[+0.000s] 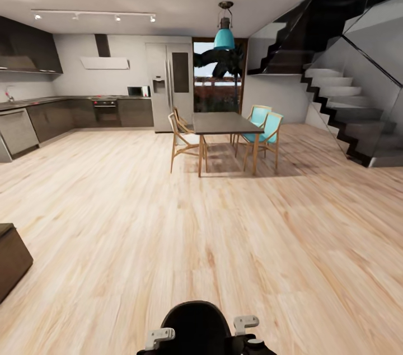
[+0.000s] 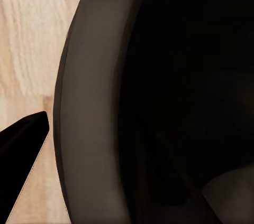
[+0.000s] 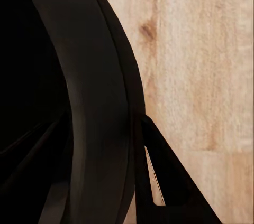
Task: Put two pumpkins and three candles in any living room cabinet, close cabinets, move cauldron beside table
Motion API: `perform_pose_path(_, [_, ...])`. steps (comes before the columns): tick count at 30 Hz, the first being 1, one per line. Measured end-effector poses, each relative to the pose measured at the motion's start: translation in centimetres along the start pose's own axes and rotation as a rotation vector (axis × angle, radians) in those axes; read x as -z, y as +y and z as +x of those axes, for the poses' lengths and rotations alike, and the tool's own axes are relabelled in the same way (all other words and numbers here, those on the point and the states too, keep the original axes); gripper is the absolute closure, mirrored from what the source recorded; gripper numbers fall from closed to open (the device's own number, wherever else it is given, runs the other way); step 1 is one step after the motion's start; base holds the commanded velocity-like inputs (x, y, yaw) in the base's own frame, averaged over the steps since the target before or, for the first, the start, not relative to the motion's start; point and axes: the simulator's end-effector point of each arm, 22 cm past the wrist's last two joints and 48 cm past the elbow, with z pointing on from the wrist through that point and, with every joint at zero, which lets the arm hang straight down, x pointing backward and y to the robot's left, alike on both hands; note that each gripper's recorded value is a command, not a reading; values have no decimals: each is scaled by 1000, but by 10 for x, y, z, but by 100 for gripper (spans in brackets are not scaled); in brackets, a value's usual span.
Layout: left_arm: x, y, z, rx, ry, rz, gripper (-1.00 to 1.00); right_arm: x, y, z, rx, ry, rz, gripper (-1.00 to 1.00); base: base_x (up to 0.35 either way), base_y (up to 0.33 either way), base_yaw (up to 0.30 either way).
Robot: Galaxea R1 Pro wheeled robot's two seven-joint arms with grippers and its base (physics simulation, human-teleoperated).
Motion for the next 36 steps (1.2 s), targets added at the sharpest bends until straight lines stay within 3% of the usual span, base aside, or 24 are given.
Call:
perform_pose_path(7, [0,0,0,0,0,0,100,0,0,0,-1,0,0,100,327,0,-75])
perform_pose_path(36, [0,0,0,1,0,0,100,0,0,0,-2,-1,1,100,280,0,-279])
